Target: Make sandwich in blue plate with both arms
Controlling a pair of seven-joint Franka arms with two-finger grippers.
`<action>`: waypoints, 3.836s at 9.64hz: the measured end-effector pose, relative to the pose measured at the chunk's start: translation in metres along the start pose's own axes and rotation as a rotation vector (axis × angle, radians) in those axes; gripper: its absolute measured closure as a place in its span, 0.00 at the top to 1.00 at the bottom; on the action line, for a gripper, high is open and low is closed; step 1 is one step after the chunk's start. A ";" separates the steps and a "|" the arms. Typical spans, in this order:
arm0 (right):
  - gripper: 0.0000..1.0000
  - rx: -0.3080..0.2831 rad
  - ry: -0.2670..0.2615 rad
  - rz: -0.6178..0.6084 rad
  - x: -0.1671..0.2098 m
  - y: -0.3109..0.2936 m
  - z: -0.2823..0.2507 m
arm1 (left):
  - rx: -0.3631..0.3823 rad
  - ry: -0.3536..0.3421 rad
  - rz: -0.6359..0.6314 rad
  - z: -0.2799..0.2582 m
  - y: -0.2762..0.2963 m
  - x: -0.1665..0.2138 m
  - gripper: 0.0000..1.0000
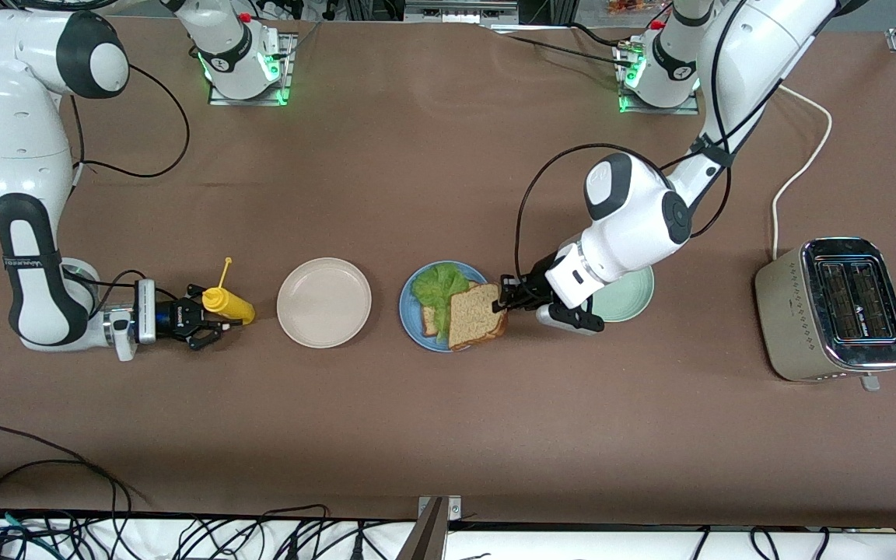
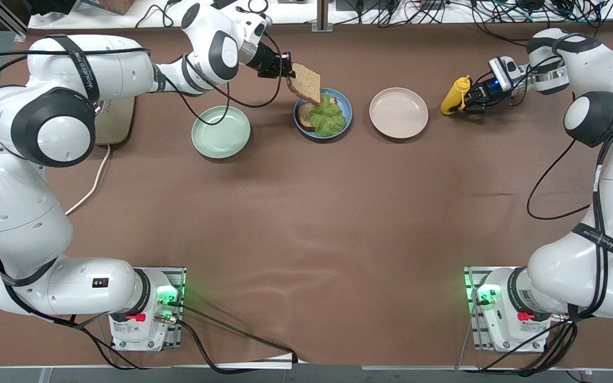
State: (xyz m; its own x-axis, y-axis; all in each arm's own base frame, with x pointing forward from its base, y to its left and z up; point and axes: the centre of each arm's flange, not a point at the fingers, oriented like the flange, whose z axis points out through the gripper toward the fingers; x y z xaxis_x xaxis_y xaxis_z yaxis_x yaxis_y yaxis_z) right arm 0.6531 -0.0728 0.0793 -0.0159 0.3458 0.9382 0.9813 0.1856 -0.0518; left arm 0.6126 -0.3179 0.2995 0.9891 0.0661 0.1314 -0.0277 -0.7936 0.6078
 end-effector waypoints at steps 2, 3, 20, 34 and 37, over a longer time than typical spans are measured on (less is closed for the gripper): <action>0.68 -0.002 -0.003 0.004 -0.003 -0.001 0.000 | -0.027 -0.008 -0.015 0.013 0.003 0.001 0.09; 0.81 -0.003 -0.005 0.004 -0.003 -0.001 -0.001 | -0.042 -0.016 -0.038 0.016 0.010 -0.002 0.09; 1.00 -0.151 -0.788 0.625 0.254 0.001 -0.166 | -0.066 -0.106 -0.153 0.061 -0.001 -0.023 0.89; 1.00 -0.903 -0.922 1.449 0.441 -0.047 -0.073 | 0.423 -0.144 0.071 -0.186 -0.020 0.014 1.00; 1.00 -0.932 -0.922 1.434 0.476 -0.069 -0.078 | 0.631 -0.148 0.165 -0.262 -0.032 0.010 1.00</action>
State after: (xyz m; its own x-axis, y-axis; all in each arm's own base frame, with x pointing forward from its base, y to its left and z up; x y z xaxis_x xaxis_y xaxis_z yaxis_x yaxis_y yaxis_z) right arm 0.5928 0.0072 0.5564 0.9878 0.1307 -0.0847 0.1281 -0.9911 -0.0349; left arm 0.5861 -0.1332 0.4861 0.9898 -0.1341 0.0475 -0.1347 -0.9909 0.0083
